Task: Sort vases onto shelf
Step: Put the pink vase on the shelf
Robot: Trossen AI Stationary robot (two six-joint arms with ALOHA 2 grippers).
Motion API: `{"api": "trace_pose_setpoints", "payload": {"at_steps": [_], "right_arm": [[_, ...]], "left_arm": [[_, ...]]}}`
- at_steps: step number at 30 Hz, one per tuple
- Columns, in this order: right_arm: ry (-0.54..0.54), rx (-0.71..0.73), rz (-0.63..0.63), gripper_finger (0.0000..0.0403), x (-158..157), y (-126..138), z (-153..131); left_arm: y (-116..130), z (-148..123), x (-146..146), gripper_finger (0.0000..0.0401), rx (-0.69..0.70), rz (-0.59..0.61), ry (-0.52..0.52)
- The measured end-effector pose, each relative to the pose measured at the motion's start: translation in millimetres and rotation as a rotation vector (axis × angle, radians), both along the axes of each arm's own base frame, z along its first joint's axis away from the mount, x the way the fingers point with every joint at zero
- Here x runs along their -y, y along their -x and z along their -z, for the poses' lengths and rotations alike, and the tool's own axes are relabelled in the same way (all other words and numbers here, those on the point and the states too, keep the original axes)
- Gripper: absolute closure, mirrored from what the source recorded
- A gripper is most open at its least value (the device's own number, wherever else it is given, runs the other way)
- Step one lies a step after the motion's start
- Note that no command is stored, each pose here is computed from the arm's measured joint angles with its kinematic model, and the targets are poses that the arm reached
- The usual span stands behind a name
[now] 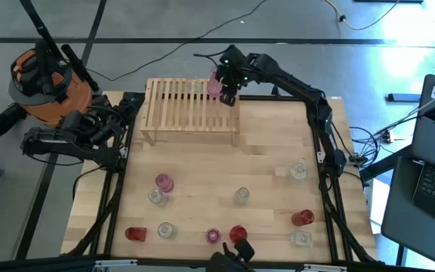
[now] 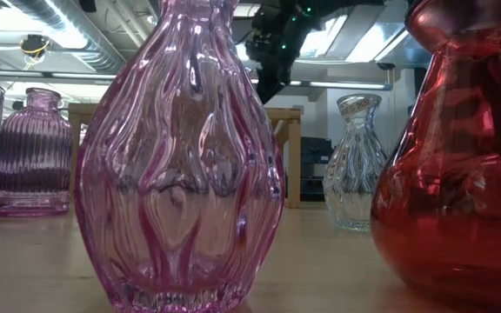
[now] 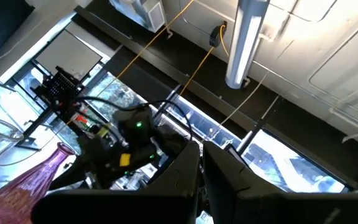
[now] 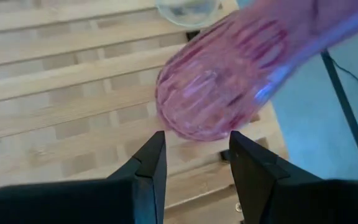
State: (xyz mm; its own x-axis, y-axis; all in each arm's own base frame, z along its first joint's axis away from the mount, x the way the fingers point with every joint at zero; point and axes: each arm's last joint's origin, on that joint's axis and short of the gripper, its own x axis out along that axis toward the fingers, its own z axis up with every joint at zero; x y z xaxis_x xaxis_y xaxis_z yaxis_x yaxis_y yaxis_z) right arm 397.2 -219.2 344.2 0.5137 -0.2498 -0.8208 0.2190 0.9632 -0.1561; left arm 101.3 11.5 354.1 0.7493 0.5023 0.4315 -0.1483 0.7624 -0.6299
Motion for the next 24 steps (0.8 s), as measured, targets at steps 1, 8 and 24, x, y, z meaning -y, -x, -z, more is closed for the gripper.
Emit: {"api": "trace_pose_setpoints", "payload": {"at_steps": [1,8,24], "right_arm": [[0.001,-0.005,-0.002,0.0278,-0.6,-2.5,2.9],[0.026,-0.022,0.006,0.0279,-0.4,-12.9,14.7],[-0.009,0.006,0.026,0.0279,-0.8,-13.2,13.5]], "left_arm": [[0.0,0.0,0.0,0.0386,0.0,0.0,0.0],[0.0,0.1,-0.2,0.0386,0.0,-0.006,0.005],[0.0,0.0,0.0,0.0386,0.026,0.021,0.04]]}}
